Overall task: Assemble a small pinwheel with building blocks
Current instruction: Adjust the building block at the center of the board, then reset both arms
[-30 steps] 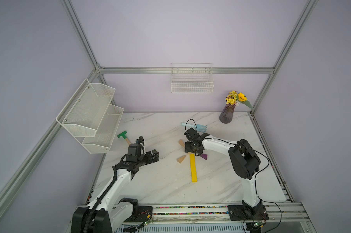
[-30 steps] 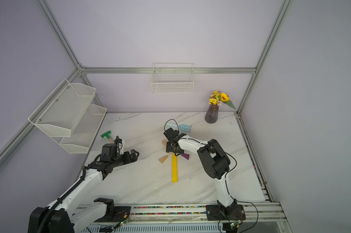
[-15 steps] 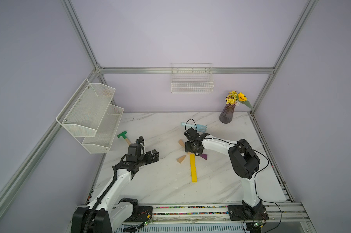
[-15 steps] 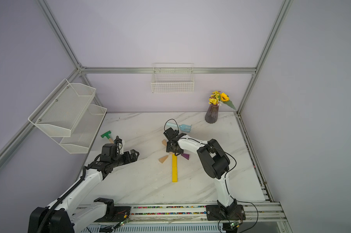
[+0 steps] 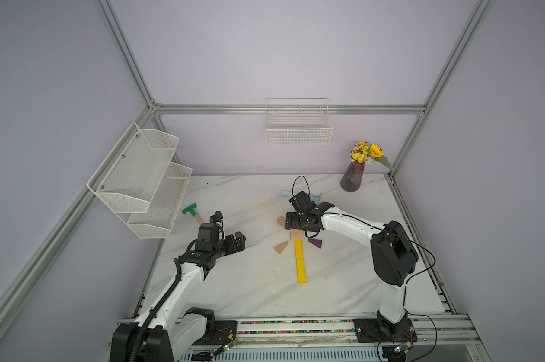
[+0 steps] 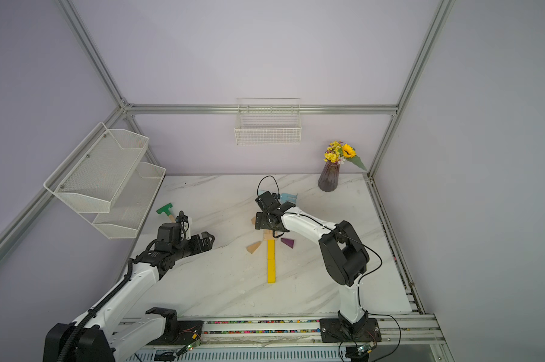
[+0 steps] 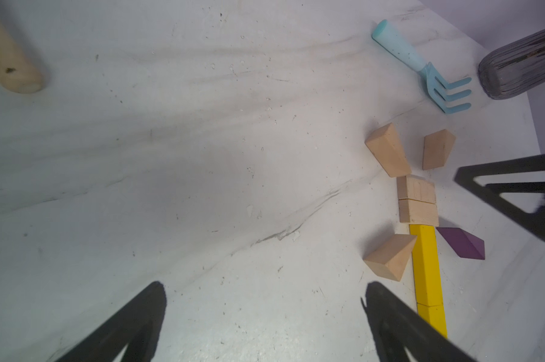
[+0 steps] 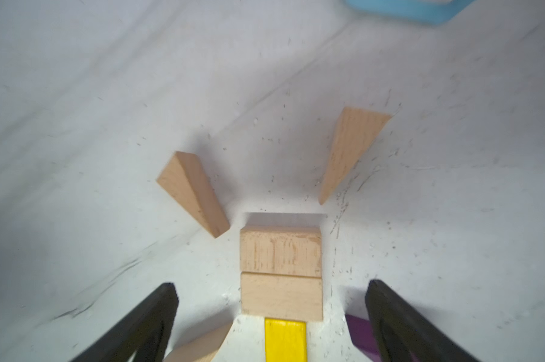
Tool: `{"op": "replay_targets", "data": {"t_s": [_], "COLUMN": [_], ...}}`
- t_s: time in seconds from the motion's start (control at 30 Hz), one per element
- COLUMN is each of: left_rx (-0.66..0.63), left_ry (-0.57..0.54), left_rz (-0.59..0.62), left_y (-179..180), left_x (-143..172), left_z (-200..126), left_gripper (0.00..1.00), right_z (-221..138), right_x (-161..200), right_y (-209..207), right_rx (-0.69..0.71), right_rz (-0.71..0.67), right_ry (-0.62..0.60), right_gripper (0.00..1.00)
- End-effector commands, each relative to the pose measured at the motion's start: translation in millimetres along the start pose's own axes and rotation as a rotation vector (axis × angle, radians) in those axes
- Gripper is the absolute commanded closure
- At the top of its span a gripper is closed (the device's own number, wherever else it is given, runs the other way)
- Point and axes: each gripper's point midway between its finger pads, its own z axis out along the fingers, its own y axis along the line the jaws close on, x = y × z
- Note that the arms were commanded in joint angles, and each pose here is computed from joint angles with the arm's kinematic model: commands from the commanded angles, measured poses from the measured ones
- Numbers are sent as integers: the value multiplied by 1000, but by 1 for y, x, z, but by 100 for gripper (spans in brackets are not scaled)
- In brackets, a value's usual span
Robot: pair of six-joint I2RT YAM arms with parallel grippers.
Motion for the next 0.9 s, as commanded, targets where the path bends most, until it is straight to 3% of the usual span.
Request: {"op": "replay_targets", "data": {"t_s": [0.0, 0.13, 0.27, 0.33, 0.4, 0.5, 0.67, 0.73, 0.8, 0.87], "left_rx": [-52, -142, -261, -277, -318, -358, -369, -376, -360, -354], "left_ry": [-182, -309, -438, -499, -492, -499, -532, -542, -557, -529], "left_rz": [52, 134, 174, 234, 261, 324, 310, 317, 347, 332], "left_y": [-2, 10, 36, 42, 47, 52, 69, 71, 71, 81], "left_x": [-51, -78, -91, -92, -101, -106, -99, -107, -112, -105], "left_z": [-21, -26, -16, -6, -2, 11, 33, 38, 47, 61], "left_gripper": [0, 0, 0, 0, 0, 0, 0, 0, 0, 0], "right_z": [-83, -129, -132, -124, -110, -88, -113, -109, -126, -116], "right_x": [-60, -88, -93, -87, -82, -80, -73, -73, -67, -58], "right_y": [-6, -45, -126, -158, -180, -211, -255, -269, -268, -275], "right_rx": [-5, 36, 163, 237, 280, 280, 198, 210, 220, 180], "right_rz": [-17, -41, -7, -65, -139, -138, -50, -17, -96, -108], "right_ry": [-238, -463, -673, -737, -772, -798, -1085, -1077, -1176, -1182], "right_gripper": [3, 3, 3, 3, 3, 3, 3, 3, 3, 3]}}
